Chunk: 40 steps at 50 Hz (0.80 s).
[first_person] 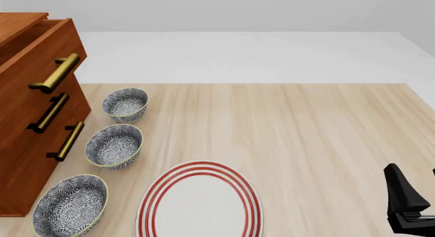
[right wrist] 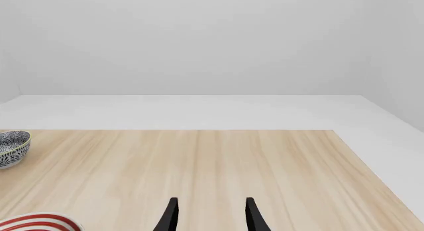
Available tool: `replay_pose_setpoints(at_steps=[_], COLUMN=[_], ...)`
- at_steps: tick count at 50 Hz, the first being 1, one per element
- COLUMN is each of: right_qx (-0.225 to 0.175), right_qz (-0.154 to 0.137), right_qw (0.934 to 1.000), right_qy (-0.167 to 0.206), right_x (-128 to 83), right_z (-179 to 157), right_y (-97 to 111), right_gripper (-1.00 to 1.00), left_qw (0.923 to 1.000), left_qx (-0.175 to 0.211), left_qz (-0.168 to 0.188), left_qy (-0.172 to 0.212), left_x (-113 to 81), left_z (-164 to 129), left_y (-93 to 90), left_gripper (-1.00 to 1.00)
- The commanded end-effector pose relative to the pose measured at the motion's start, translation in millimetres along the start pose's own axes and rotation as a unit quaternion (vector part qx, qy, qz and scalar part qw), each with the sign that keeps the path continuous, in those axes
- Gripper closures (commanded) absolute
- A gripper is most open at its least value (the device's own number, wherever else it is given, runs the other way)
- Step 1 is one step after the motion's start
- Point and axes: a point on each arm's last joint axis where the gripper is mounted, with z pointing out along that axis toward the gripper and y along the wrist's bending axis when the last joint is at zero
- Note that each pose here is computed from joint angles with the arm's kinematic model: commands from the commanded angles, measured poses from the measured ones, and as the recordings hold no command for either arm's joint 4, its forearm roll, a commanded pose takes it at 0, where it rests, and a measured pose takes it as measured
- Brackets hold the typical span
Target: Open the top drawer of the cabinet.
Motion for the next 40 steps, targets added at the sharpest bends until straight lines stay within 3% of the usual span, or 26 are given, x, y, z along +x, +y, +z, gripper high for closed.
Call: replay_pose_setpoints(at_steps=[1, 19, 28, 40], right_qx=[0.0, 0.0, 0.0, 0.0], right_qz=[0.0, 0.0, 0.0, 0.0], right_qw=[1.0, 1.0, 1.0, 1.0], right_qy=[0.0, 0.0, 0.0, 0.0], right_x=[0, 0, 0, 0], right_z=[0, 0, 0, 0], right_y=[0, 0, 0, 0], right_gripper=[-1.0, -1.0, -1.0, -1.0], left_qw=[1.0, 0.9995, 0.9984, 0.9982], left_qx=[0.001, -0.004, -0.001, -0.012], left_qz=[-0.005, -0.019, -0.02, -0.021], left_qy=[0.007, 0.025, 0.053, 0.055], left_x=[2.7, 4.9, 13.4, 14.0], left_z=[5, 20, 35, 40], left_y=[-0.3, 1.4, -0.1, 4.6], left_gripper=[-1.0, -1.0, -1.0, -1.0])
